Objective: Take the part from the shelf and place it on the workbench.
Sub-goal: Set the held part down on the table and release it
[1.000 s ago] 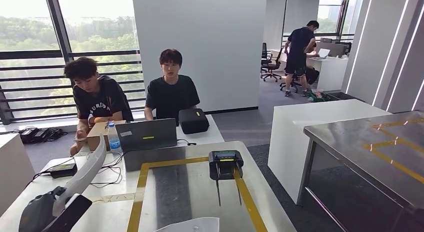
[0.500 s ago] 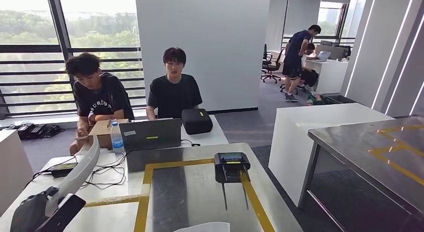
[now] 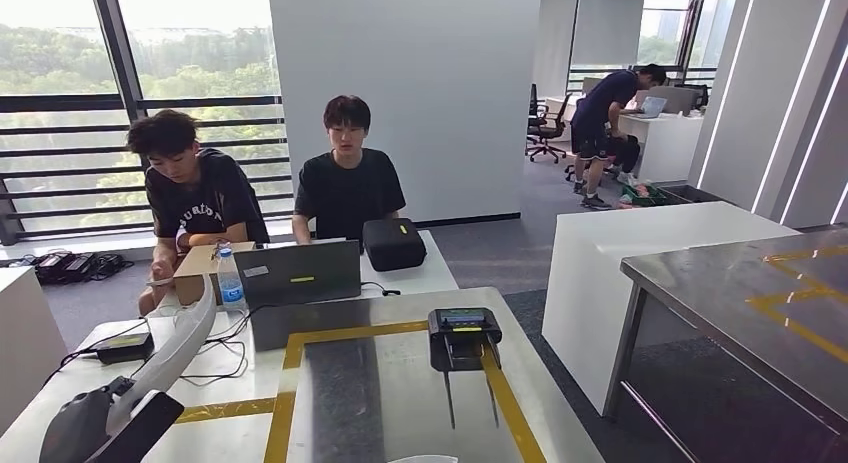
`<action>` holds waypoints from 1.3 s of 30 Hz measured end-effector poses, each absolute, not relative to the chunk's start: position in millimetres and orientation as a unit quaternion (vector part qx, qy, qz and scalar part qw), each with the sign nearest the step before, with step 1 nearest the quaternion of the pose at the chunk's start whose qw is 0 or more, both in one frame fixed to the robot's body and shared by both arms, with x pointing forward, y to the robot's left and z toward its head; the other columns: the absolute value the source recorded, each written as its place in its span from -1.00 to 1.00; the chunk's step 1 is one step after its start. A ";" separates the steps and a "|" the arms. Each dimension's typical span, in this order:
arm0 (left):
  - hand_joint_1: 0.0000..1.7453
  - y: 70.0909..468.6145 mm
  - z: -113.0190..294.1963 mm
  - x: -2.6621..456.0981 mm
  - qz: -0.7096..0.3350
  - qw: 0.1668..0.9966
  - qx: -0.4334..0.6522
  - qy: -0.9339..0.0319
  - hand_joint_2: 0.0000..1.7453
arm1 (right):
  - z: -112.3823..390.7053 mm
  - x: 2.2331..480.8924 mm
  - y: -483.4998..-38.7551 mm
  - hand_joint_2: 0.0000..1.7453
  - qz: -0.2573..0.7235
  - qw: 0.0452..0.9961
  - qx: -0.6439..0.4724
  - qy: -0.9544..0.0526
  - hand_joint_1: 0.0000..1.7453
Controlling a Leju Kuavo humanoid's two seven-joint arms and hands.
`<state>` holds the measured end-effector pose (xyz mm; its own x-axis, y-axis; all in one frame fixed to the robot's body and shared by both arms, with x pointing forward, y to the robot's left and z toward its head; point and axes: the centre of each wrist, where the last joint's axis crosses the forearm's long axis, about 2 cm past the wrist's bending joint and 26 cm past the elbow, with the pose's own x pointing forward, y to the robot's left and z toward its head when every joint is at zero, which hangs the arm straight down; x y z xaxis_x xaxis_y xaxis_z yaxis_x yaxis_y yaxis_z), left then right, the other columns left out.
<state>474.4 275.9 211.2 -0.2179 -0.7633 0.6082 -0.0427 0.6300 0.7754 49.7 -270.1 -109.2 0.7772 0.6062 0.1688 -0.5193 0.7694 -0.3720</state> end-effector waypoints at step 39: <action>1.00 268.2 127.2 429.0 -0.358 0.621 0.245 -0.653 1.00 | -109.2 49.7 -269.9 -1.00 0.309 0.927 -0.151 -0.149 -1.00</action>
